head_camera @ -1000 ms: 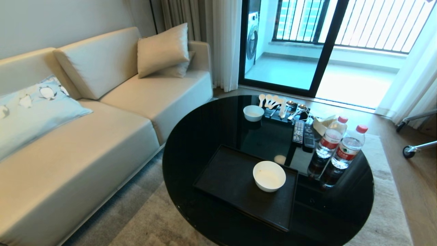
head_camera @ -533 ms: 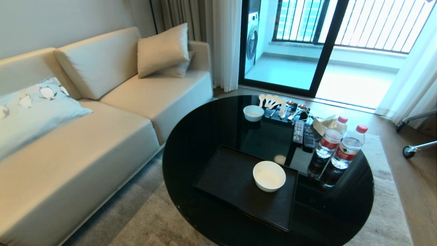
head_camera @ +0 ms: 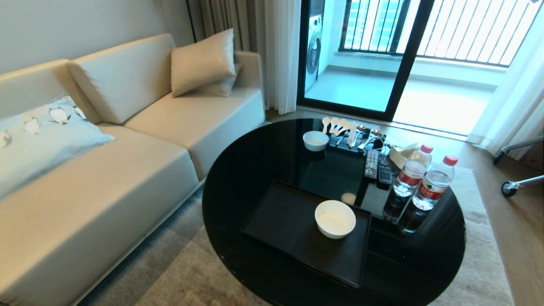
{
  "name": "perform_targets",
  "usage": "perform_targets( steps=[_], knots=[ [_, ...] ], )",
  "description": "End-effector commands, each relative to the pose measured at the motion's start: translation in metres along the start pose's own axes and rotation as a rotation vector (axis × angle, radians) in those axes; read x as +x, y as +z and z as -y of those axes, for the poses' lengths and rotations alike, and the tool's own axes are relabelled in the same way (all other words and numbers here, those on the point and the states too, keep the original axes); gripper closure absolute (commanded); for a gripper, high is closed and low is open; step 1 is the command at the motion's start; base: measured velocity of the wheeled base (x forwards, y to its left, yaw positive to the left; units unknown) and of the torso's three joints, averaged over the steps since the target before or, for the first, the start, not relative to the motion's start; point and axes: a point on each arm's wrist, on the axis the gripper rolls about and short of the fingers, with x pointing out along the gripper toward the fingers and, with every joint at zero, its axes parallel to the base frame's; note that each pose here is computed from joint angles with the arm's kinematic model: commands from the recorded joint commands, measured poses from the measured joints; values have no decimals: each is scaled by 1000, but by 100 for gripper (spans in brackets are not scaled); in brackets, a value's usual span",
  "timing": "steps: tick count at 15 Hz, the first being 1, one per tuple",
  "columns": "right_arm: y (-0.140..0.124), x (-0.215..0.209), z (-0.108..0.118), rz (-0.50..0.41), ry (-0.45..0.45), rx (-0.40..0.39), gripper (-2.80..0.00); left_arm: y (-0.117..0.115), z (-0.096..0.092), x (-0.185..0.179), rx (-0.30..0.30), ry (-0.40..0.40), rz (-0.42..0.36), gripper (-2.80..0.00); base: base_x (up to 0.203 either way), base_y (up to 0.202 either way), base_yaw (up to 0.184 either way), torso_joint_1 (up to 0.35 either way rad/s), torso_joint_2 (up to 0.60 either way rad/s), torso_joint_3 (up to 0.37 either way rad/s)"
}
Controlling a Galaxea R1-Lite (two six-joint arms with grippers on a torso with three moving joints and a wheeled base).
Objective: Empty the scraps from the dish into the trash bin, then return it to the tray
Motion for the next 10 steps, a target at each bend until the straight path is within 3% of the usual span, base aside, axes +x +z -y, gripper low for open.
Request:
perform_targets(
  steps=[1, 10],
  knots=[
    [0, 0, 0, -1, 1, -2, 0, 0, 0, 0, -1, 0, 1, 0, 0, 0, 0, 0, 0, 0],
    [0, 0, 0, -2, -6, -1, 0, 0, 0, 0, -1, 0, 1, 0, 0, 0, 0, 0, 0, 0]
  ],
)
